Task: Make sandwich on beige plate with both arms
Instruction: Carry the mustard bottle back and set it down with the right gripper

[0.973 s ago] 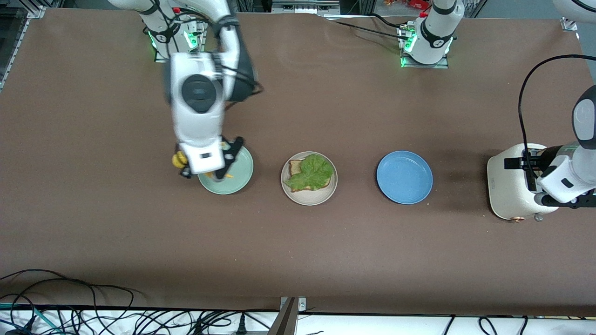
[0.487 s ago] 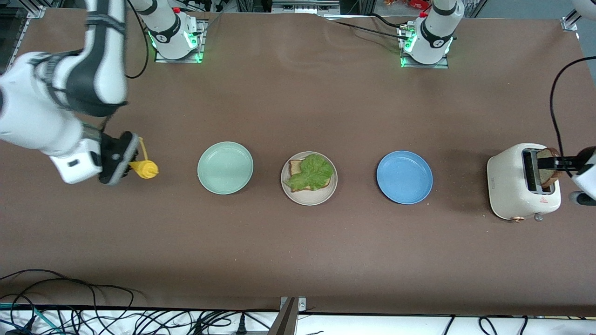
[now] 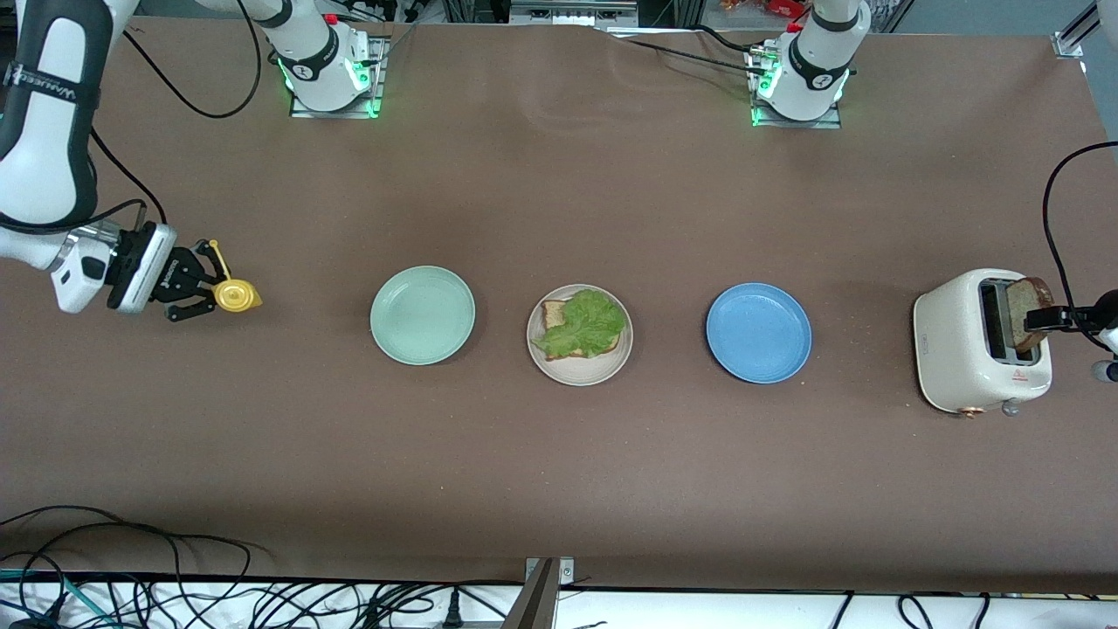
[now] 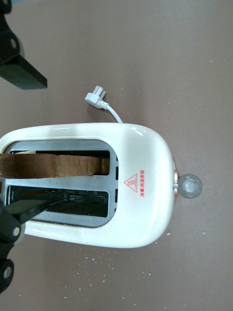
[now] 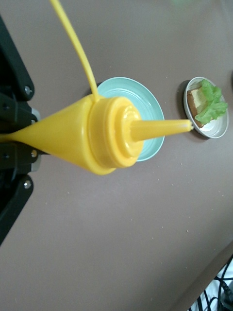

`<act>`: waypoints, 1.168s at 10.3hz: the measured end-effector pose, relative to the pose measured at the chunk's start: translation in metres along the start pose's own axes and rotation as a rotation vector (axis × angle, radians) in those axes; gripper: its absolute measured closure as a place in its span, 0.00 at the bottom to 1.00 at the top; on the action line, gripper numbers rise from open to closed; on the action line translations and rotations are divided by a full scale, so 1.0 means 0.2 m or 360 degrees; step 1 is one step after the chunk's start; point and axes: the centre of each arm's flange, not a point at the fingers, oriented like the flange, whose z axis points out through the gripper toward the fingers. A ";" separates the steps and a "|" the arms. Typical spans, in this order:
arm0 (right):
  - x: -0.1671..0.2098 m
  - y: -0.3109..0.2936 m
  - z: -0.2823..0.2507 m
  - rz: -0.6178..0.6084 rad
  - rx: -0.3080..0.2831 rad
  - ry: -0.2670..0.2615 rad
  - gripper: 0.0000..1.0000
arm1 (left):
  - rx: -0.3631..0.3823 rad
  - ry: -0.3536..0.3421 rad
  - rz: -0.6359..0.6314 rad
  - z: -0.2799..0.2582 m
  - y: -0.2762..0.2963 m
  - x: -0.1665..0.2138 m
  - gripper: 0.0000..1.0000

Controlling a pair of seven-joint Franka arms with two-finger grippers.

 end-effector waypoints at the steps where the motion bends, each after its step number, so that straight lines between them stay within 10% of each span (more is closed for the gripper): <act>1: -0.16 -0.05 0.02 -0.0026 -0.0016 0.0079 0.94 | -0.0008 -0.0009 0.0002 0.02 0.01 0.00 0.01; 3: -0.34 -0.12 0.01 -0.0069 -0.0013 0.0181 0.94 | -0.0023 -0.0031 0.0005 0.05 0.02 -0.01 0.14; 8: -0.63 -0.15 0.23 -0.0141 -0.0032 0.0439 0.94 | -0.0038 -0.0055 0.0127 0.02 0.03 -0.04 0.85; 12: -0.93 -0.18 0.43 -0.0117 -0.0029 0.0602 0.94 | -0.0038 -0.0060 0.0167 -0.21 0.09 -0.02 0.91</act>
